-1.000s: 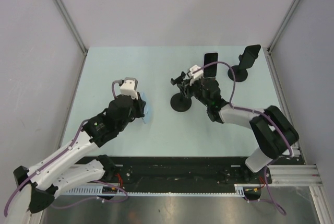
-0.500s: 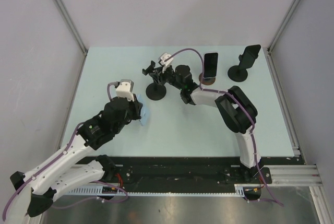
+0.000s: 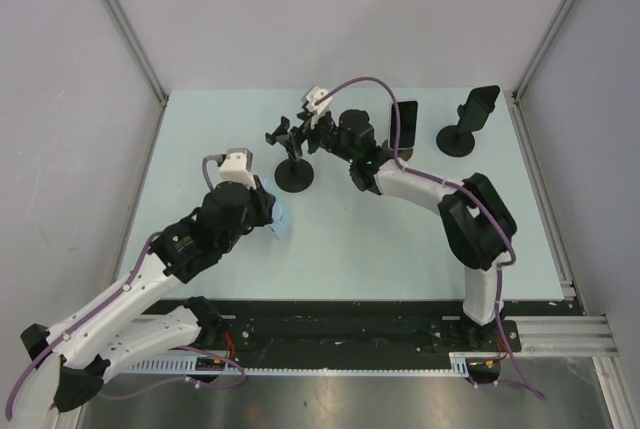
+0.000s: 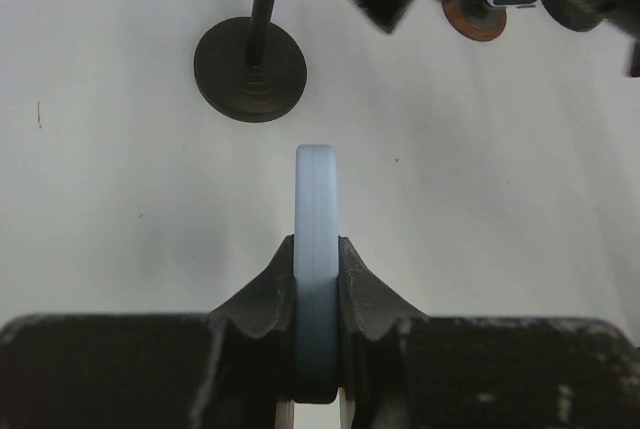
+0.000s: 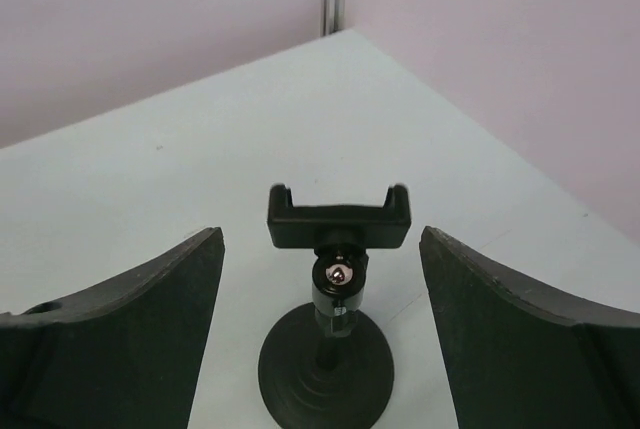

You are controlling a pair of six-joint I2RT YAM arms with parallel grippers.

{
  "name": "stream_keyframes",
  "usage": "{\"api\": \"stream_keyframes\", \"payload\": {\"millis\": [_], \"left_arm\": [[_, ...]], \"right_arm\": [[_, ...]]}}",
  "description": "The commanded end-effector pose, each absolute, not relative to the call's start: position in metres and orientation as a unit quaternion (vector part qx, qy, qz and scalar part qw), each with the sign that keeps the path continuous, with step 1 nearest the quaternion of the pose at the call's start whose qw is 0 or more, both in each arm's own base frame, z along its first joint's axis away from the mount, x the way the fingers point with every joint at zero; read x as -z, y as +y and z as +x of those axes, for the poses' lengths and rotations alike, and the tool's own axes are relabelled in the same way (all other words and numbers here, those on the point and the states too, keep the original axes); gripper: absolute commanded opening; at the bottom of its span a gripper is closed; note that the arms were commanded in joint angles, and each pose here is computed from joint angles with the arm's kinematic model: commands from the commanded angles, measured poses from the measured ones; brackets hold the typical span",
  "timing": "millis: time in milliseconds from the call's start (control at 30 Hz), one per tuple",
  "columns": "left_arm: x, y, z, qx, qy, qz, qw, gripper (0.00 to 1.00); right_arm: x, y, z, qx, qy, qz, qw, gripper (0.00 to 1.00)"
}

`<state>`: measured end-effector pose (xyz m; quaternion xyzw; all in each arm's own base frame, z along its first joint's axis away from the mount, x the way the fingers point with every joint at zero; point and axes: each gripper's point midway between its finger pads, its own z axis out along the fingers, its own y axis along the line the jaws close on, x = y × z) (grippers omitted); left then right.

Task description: Remove the phone from the phone stand

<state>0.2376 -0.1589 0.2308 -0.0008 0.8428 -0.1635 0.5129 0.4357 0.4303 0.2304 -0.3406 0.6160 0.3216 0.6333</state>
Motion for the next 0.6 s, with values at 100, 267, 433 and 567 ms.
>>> {"api": "stream_keyframes", "payload": {"millis": [100,267,433,567], "left_arm": [[-0.284,-0.148,0.249,0.218,0.787,-0.13,0.562,0.0],[-0.295,-0.141,0.25,0.246,0.762,-0.202,0.564,0.0],[-0.303,-0.145,0.25,0.281,0.749,-0.238,0.551,0.0],[-0.305,-0.151,0.25,0.301,0.746,-0.251,0.538,0.0]], "right_arm": [[-0.315,0.38,0.392,-0.288,0.595,-0.344,0.667,0.85],[-0.306,0.354,0.339,-0.266,0.595,-0.358,0.668,0.85],[-0.291,0.356,0.286,-0.249,0.576,-0.392,0.673,0.86],[-0.28,0.361,0.257,-0.228,0.561,-0.402,0.686,0.86]]}}
